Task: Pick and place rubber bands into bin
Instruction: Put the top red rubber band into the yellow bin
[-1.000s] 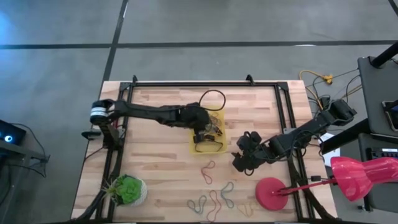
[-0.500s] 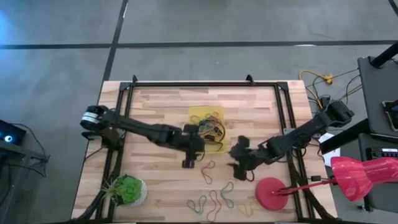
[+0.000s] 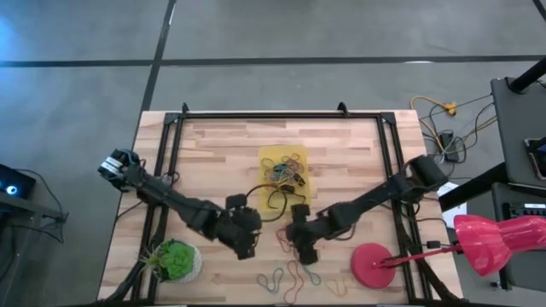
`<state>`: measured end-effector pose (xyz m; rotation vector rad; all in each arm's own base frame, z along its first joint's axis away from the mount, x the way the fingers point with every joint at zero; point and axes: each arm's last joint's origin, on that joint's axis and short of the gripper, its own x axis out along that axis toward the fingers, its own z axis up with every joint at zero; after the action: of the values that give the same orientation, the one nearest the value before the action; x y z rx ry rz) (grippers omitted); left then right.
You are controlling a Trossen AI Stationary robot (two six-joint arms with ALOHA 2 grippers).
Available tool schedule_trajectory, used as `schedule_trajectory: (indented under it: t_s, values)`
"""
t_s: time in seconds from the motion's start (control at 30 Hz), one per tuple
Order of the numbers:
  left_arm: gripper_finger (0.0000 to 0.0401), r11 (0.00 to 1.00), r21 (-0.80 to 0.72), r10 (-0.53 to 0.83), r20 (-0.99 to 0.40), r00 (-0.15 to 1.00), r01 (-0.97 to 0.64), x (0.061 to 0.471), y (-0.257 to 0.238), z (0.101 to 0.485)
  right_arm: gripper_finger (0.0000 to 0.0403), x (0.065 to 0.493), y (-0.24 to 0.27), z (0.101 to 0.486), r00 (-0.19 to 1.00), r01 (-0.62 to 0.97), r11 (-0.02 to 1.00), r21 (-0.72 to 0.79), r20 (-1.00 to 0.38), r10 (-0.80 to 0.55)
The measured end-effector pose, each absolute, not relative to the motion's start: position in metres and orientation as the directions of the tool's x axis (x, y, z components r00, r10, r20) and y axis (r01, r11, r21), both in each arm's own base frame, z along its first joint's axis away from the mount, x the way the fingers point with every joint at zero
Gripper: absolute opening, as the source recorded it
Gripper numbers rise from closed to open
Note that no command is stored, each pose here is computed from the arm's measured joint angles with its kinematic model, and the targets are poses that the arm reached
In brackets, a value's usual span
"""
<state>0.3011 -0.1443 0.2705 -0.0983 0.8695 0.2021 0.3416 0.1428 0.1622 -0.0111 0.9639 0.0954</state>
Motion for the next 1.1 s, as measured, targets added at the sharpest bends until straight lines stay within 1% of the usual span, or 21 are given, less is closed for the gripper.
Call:
schedule_trajectory:
  t_s: [0.1,0.3,0.43,0.53,0.6,0.77,0.93,1.1]
  values:
    - [0.0180,0.968,-0.037,0.135,-0.756,0.641,-0.248,0.295,-0.154,0.272,0.0237,0.357,0.148,0.161,0.517,-0.130,0.991,-0.018,-0.854,0.052]
    - [0.0180,0.948,-0.128,0.101,-0.748,0.656,-0.291,0.285,-0.168,0.276,0.0232,0.381,0.154,0.145,0.415,-0.286,0.950,-0.126,-0.910,0.005]
    - [0.0180,0.936,-0.176,0.077,-0.743,0.665,-0.305,0.278,-0.176,0.280,0.0225,0.397,0.148,0.140,0.376,-0.305,0.941,-0.146,-0.926,-0.022]
    - [0.0180,0.927,-0.193,0.081,-0.734,0.674,-0.322,0.273,-0.181,0.282,0.0222,0.408,0.143,0.143,0.379,-0.313,0.937,-0.155,-0.925,-0.026]
    - [0.0180,0.929,-0.190,0.087,-0.723,0.685,-0.319,0.269,-0.184,0.283,0.0222,0.414,0.138,0.144,0.378,-0.326,0.933,-0.150,-0.925,-0.017]
    - [0.0180,0.923,-0.193,0.103,-0.709,0.698,-0.333,0.266,-0.188,0.285,0.0221,0.418,0.118,0.141,0.328,-0.335,0.941,-0.055,-0.943,0.062]
    - [0.0180,0.923,-0.190,0.107,-0.707,0.699,-0.334,0.266,-0.188,0.285,0.0221,0.417,0.104,0.135,0.298,-0.311,0.950,-0.040,-0.953,0.058]
    - [0.0180,0.924,-0.142,0.155,-0.709,0.688,-0.354,0.263,-0.185,0.283,0.0221,0.417,0.101,0.134,0.288,-0.309,0.951,-0.015,-0.954,0.079]
